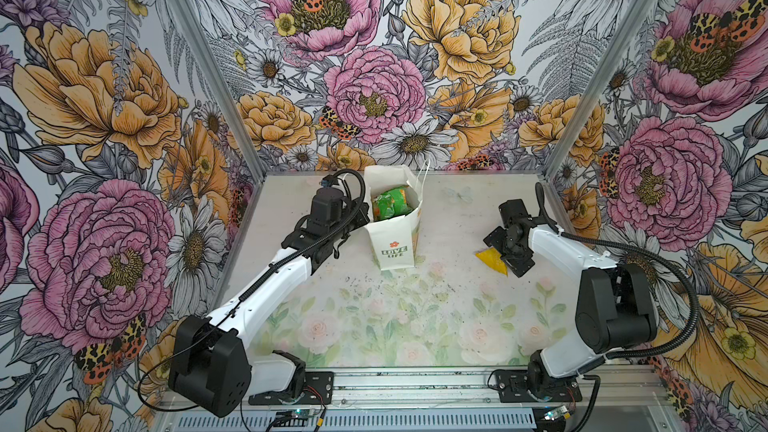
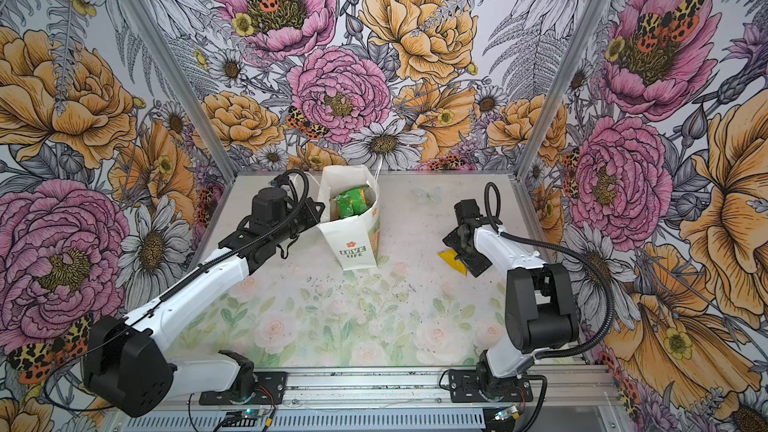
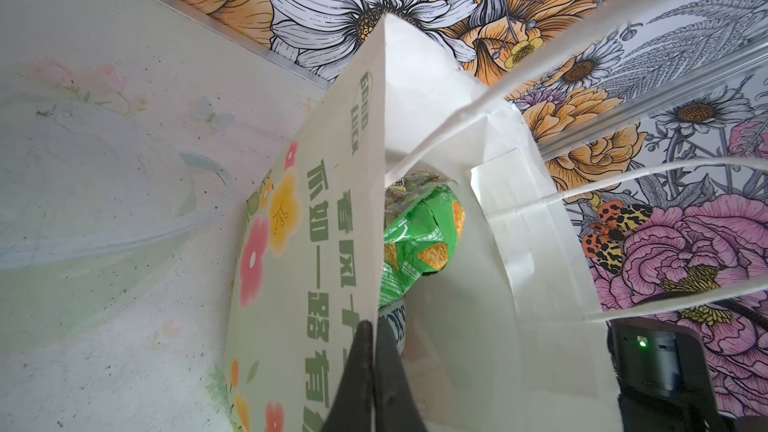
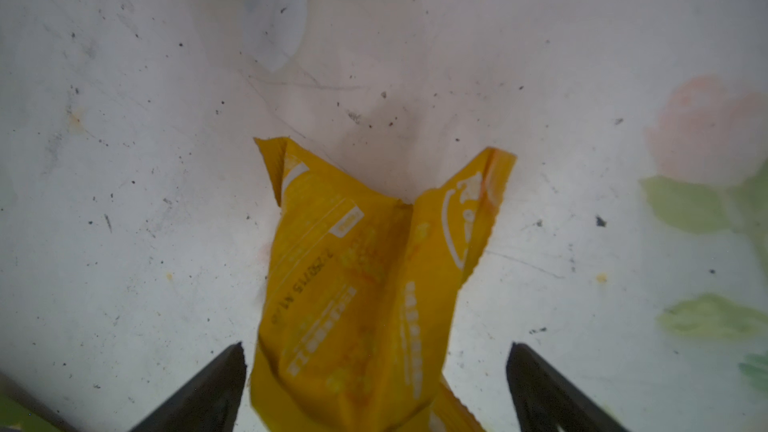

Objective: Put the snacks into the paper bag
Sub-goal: 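Lower the open right gripper onto the yellow packet and close it, then lift the yellow packet with the right gripper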

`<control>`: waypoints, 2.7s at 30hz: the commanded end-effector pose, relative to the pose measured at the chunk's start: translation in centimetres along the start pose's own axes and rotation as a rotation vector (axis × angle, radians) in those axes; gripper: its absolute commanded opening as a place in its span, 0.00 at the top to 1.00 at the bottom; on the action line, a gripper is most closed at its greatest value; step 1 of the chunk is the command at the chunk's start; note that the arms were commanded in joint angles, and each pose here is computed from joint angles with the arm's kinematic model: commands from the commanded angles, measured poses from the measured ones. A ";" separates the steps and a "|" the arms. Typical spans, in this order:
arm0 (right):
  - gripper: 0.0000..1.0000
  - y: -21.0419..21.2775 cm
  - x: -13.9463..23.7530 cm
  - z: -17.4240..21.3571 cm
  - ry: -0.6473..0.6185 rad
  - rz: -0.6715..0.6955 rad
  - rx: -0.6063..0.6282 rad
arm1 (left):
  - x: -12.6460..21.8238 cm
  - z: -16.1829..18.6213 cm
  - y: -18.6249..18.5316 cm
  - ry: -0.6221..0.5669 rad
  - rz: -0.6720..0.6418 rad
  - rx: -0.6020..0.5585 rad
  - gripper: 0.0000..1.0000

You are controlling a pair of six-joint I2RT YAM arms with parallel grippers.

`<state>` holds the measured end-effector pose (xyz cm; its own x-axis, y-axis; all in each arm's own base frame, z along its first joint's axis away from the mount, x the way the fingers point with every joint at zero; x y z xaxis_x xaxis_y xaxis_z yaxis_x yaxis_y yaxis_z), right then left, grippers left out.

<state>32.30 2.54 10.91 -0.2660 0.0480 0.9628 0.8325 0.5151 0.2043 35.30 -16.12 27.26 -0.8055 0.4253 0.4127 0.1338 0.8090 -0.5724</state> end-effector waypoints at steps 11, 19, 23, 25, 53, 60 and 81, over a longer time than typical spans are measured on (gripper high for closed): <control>0.00 0.7 -3.3 -0.3 0.044 0.036 0.033 | 0.2 -1.4 -0.5 -0.042 0.026 -0.010 1.00; 0.00 -0.2 -4.7 0.2 0.063 0.068 0.051 | -0.1 -1.3 -0.5 -0.034 0.026 -0.009 1.00; 0.01 -0.5 -5.4 0.4 0.076 0.083 0.067 | -0.1 -1.3 -0.5 -0.036 0.026 -0.009 1.00; 0.01 -0.5 -5.7 0.4 0.083 0.086 0.072 | -0.1 -1.2 -0.5 -0.034 0.027 -0.009 1.00; 0.50 0.6 -2.4 -0.3 -0.015 -0.081 0.222 | -0.1 -1.3 -1.0 -0.036 0.043 -0.011 1.00; 0.53 1.9 0.4 -0.9 -0.057 -0.173 0.268 | -0.2 -1.4 -0.9 -0.038 0.043 -0.010 1.00; 0.58 8.9 18.4 2.9 -0.301 -0.706 0.658 | -0.3 -1.3 -1.3 -0.034 0.056 -0.012 1.00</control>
<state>33.70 9.40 26.09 -0.7165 -0.2371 0.6560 0.1572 0.8613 0.4831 35.78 -16.38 27.09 -0.8041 0.4318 0.4087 0.1398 0.8054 -0.5760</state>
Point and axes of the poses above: each gripper's point midway between its finger pads, its own x axis back along the fingers, its own y axis along the line the jaws close on, z = x × y, the point moved 4 cm from there along x, back along the fingers, and after that the axes turned 6 degrees about -x, right-handed, at the moved point
